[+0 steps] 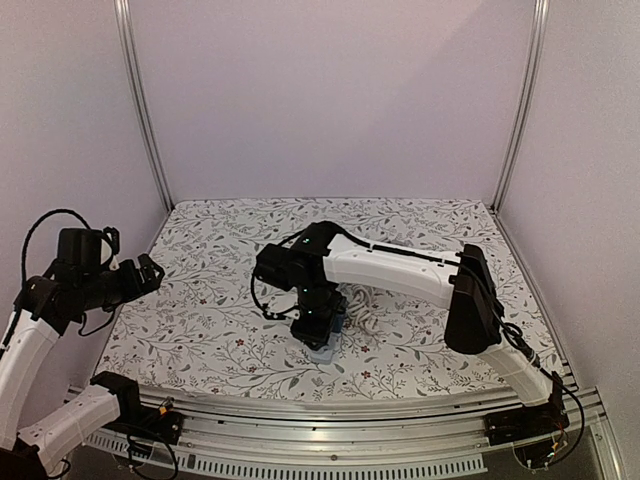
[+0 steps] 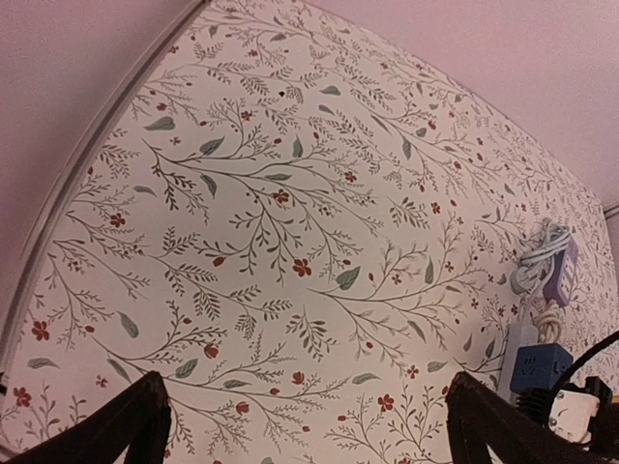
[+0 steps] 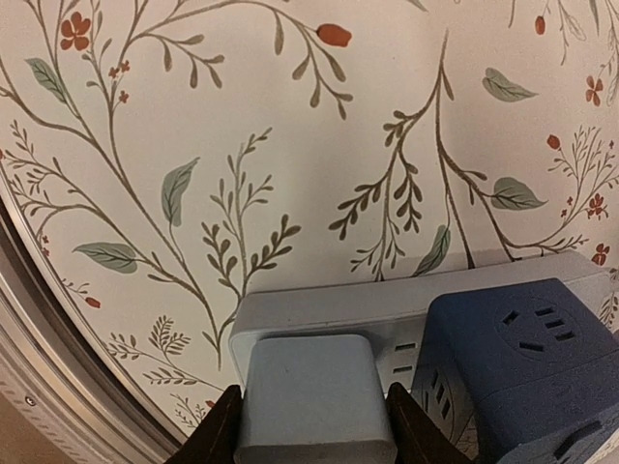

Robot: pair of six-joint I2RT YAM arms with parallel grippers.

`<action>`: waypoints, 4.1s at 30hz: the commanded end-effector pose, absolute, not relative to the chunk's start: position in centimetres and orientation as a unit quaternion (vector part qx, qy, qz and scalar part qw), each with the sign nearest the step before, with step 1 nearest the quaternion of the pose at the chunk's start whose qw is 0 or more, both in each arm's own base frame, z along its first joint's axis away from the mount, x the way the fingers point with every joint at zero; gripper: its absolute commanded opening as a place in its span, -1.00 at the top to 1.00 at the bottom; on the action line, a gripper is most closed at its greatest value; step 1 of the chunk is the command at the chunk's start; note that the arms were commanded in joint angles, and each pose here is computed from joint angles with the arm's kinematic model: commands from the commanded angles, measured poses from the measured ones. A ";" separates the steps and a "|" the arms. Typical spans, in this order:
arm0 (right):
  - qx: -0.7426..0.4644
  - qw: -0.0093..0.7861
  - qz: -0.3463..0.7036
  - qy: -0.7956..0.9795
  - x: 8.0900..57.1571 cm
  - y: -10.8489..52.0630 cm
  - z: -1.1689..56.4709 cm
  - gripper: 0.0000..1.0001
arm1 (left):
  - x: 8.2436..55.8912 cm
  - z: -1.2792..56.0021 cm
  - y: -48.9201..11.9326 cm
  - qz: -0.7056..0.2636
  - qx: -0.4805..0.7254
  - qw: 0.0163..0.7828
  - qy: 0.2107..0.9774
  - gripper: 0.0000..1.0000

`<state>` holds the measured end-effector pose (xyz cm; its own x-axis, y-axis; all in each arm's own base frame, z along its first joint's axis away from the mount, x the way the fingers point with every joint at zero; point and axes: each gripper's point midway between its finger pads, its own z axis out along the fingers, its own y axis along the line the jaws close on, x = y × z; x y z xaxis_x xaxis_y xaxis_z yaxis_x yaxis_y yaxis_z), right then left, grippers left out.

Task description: Insert the plug

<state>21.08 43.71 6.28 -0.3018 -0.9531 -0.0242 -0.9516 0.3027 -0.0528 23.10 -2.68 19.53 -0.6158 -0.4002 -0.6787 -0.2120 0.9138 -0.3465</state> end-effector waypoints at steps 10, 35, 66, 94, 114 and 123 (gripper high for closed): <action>-0.576 -0.090 -0.058 0.810 18.4 39.7 2.8 0.52 | 22.8 19.8 -1.9 -0.106 -0.171 0.425 0.883 -0.99; -0.577 -0.147 -0.059 0.801 17.1 37.4 -3.1 0.92 | 22.8 19.5 -2.1 -0.108 -0.172 0.418 0.886 -0.99; -0.580 0.013 -0.047 0.813 20.3 41.3 7.7 -0.52 | 22.9 19.0 -2.0 -0.103 -0.179 0.404 0.891 -0.99; -0.319 0.228 -0.070 0.918 28.9 35.0 22.2 -0.98 | 22.7 19.1 -2.0 -0.109 -0.188 0.406 0.888 -0.99; -0.027 0.146 -0.179 0.972 25.0 13.0 15.9 -0.98 | 22.8 19.1 -2.4 -0.117 -0.185 0.408 0.886 -0.99; -0.010 0.061 -0.203 0.977 23.5 8.5 11.1 -0.98 | 22.7 19.3 -2.5 -0.119 -0.177 0.413 0.885 -0.99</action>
<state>23.46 9.57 11.63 -0.9890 -0.0475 -0.1403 0.0121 0.9181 -0.3961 22.85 -2.25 19.64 -0.5870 -0.4291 -0.6865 -0.2353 0.9018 -0.3625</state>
